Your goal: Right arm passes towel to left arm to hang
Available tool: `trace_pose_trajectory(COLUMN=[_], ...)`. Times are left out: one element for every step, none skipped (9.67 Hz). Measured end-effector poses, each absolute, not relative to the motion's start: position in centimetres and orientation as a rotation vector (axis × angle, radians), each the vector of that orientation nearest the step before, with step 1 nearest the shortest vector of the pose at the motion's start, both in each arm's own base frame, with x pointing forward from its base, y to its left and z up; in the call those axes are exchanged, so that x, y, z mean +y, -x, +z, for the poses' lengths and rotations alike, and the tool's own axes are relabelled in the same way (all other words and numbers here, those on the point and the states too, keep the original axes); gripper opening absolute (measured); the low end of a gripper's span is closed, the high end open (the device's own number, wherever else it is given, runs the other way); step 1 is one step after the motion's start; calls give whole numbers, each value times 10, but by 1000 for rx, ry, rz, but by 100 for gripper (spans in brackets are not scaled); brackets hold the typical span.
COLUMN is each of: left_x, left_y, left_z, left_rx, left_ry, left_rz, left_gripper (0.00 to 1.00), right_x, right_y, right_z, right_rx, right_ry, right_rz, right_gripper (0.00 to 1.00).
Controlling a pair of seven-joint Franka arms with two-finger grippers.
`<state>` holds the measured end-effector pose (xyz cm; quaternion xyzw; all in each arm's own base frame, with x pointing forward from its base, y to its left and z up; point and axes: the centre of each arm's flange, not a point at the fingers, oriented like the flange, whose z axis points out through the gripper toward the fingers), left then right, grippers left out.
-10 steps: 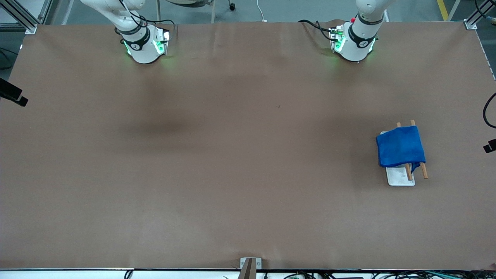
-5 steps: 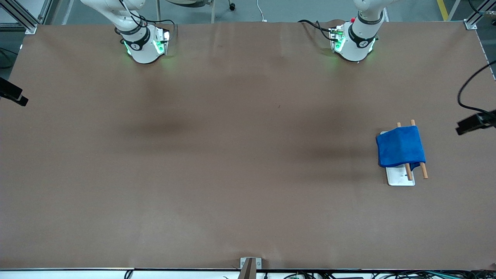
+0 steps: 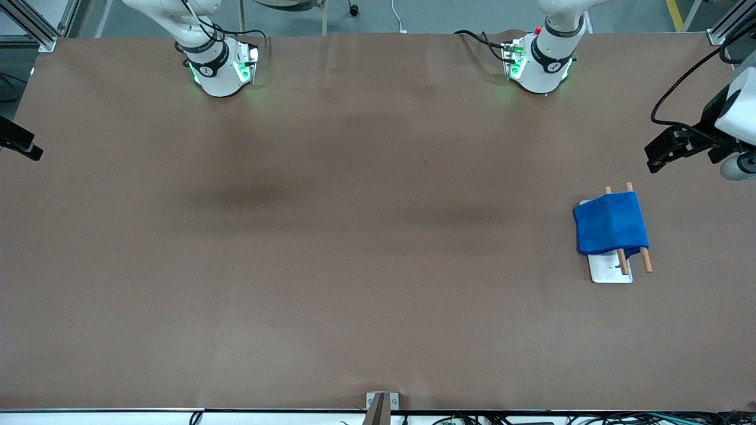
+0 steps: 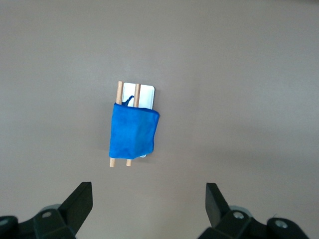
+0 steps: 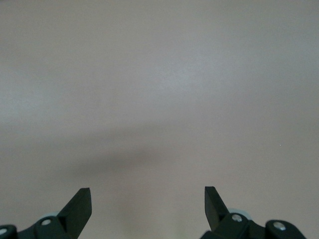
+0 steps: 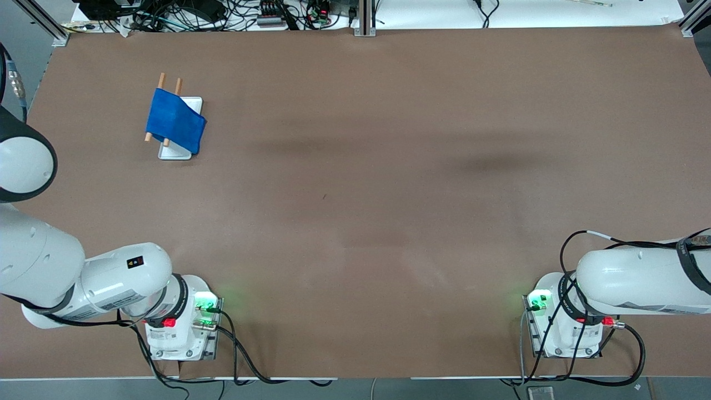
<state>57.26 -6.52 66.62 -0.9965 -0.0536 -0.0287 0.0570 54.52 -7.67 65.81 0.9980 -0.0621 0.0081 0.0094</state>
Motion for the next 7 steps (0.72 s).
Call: trace_pose_trajectory(left_x=[-64, -63, -62, -61, -56, -53, -52], left_y=[-573, -573, -573, -573, -573, -572, -568], left_z=[667, 666, 666, 665, 666, 668, 670], left_rx=[-167, -171, -169, -147, -100, -66, -63], left_ry=[3038, 3054, 3061, 3073, 3090, 3099, 3107], left_rz=[-84, -77, -74, -69, -65, -63, -52], left_gripper=[100, 100, 100, 100, 100, 100, 100], right_x=[-77, -76, -76, -76, -76, -76, -76], right_y=[-545, -545, -545, -545, -545, -545, -545], right_z=[658, 658, 659, 659, 659, 659, 659], right_rx=[-193, -193, -193, -193, -193, -193, -193], right_ry=[-3117, -3117, -3117, -3117, -3117, -3117, -3117], right_rz=[25, 26, 26, 27, 27, 27, 27], right_gripper=[100, 100, 100, 100, 100, 100, 100])
